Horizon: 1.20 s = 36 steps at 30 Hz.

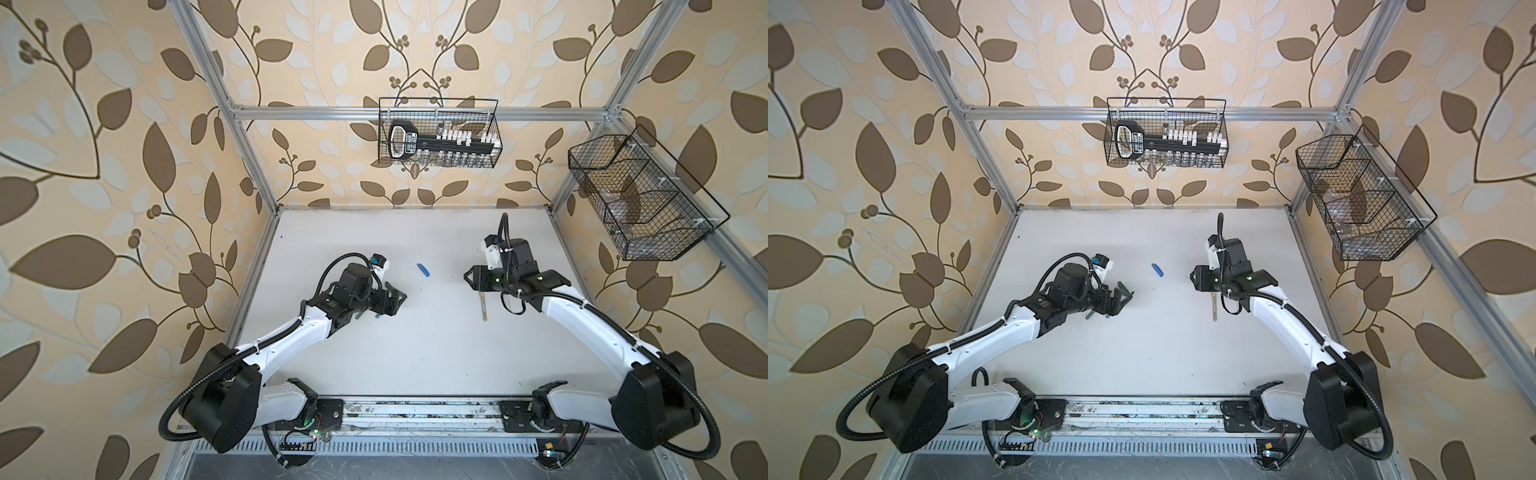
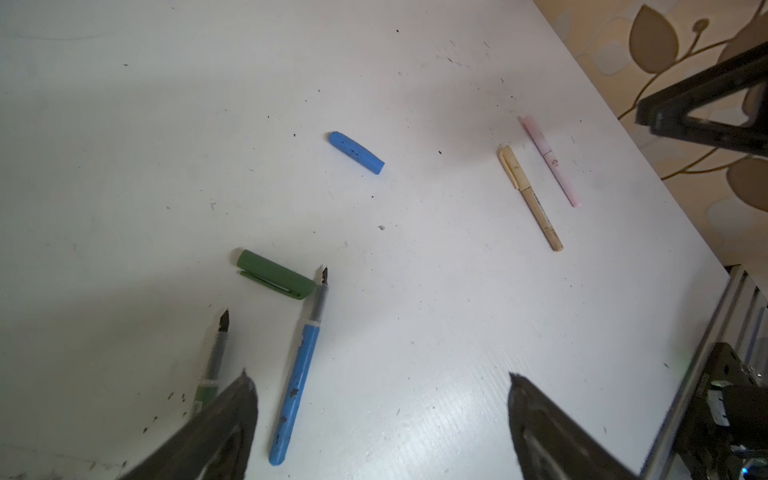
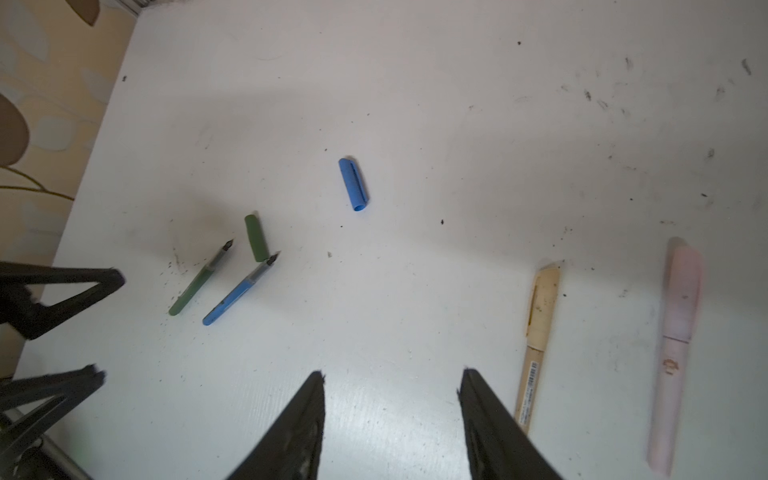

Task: Insert the pens into the pen caps
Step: 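Open the right gripper to release the capped pen and lift away, then lower the left gripper onto the blue pen and close on it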

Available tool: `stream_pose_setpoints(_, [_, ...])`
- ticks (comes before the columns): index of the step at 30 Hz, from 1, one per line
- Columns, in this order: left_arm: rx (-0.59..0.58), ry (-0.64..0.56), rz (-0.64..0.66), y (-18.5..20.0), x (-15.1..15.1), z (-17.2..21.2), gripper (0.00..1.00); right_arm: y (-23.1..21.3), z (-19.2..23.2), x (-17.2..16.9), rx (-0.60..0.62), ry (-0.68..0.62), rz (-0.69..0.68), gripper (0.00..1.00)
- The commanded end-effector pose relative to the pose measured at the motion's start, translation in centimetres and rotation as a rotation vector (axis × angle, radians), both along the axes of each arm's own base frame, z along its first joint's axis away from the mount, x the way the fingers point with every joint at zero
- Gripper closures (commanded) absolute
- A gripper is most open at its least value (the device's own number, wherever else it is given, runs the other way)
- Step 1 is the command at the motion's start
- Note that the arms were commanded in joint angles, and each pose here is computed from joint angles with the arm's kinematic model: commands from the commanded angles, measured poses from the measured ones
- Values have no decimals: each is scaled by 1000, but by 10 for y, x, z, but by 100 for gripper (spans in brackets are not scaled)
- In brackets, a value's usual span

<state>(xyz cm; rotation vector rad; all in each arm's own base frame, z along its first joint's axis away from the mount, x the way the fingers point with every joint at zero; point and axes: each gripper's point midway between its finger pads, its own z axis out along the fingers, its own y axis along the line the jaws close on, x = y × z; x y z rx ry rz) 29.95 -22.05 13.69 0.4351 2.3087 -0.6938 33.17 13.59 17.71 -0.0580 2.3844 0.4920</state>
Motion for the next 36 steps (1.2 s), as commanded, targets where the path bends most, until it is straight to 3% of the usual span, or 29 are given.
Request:
stream_pose_setpoints(1, [58,101,-43,-2,-6,-2,10,5,29,2,97,-92,-9,46])
stream_pose_setpoints(9, [217,255,27,11,-15,-32,11,44,47,-17,335,-190,169,46])
stream_pose_setpoints(14, [315,315,22,12,-19,-60,11,40,51,-28,352,-237,181,44])
stream_pose_setpoints(20, [372,302,20,11,-6,-70,10,51,57,-44,451,-263,242,41])
stream_pose_setpoints(28, [409,357,-20,5,-3,-95,14,49,52,-59,314,-337,254,39])
stream_pose_setpoints(36, [443,390,-26,9,-7,-101,29,44,68,-61,359,-396,220,38])
